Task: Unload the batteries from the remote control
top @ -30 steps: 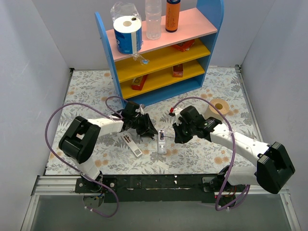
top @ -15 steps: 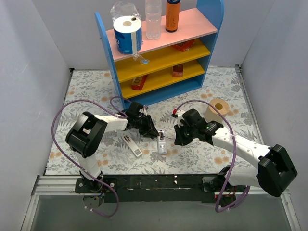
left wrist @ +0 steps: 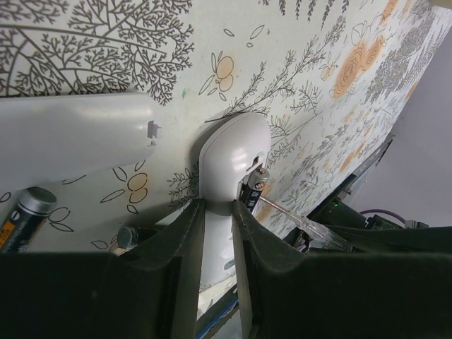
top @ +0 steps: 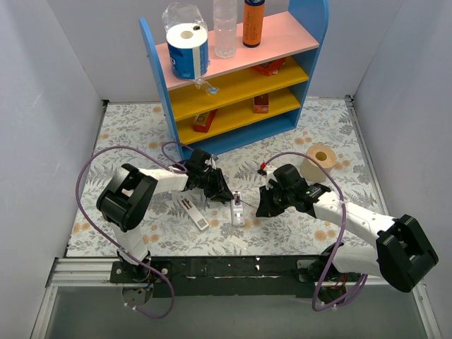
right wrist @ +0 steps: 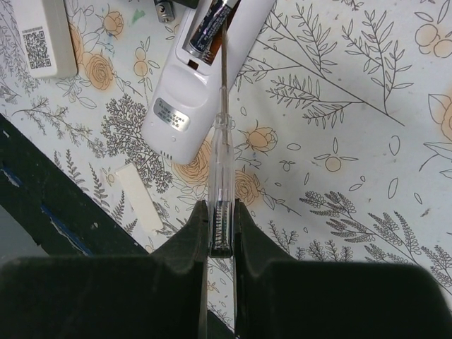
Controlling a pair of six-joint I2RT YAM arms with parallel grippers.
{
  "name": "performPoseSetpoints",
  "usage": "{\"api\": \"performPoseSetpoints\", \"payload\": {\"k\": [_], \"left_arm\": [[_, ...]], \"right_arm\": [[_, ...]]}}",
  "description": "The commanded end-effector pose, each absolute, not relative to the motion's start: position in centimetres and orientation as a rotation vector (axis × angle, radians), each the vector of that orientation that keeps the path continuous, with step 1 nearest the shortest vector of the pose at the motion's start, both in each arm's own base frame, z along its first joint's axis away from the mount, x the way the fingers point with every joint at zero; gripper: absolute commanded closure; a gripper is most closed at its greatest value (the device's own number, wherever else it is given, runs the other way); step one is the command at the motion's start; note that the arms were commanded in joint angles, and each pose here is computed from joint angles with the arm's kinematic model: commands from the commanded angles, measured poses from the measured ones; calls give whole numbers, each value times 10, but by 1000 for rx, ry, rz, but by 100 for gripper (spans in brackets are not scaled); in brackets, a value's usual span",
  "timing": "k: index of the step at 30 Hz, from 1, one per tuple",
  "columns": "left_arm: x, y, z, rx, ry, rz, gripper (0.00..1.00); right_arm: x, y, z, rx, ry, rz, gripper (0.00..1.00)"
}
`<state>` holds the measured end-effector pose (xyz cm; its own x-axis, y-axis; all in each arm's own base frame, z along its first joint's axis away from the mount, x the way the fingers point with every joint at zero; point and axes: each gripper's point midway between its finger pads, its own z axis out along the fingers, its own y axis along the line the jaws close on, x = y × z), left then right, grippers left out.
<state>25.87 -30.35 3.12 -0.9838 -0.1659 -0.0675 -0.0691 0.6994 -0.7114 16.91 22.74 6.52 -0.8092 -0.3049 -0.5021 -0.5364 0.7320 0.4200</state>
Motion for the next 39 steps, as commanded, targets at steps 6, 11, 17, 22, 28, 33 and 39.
{"api": "performPoseSetpoints", "payload": {"k": [6, 11, 17, 22, 28, 33, 39], "left_arm": [[260, -307, 17, -164, 2796, -1071, 79], [260, -309, 17, -161, 2799, -1071, 78], [262, -311, 27, -154, 2779, -1086, 78], [265, -317, 41, -137, 2752, -1117, 79], [266, -319, 48, -119, 2737, -1133, 77], [269, -320, 53, -118, 2728, -1137, 76], [270, -321, 62, -109, 2712, -1146, 75]], "right_arm": [[166, 237, 63, -770, 2512, 845, 99], [171, 247, 76, -814, 2459, 889, 99], [174, 256, 95, -827, 2390, 937, 99], [176, 261, 106, -831, 2353, 973, 99], [183, 270, 119, -837, 2322, 994, 99], [187, 274, 130, -845, 2302, 1006, 99], [187, 277, 136, -844, 2290, 1024, 99]]}}
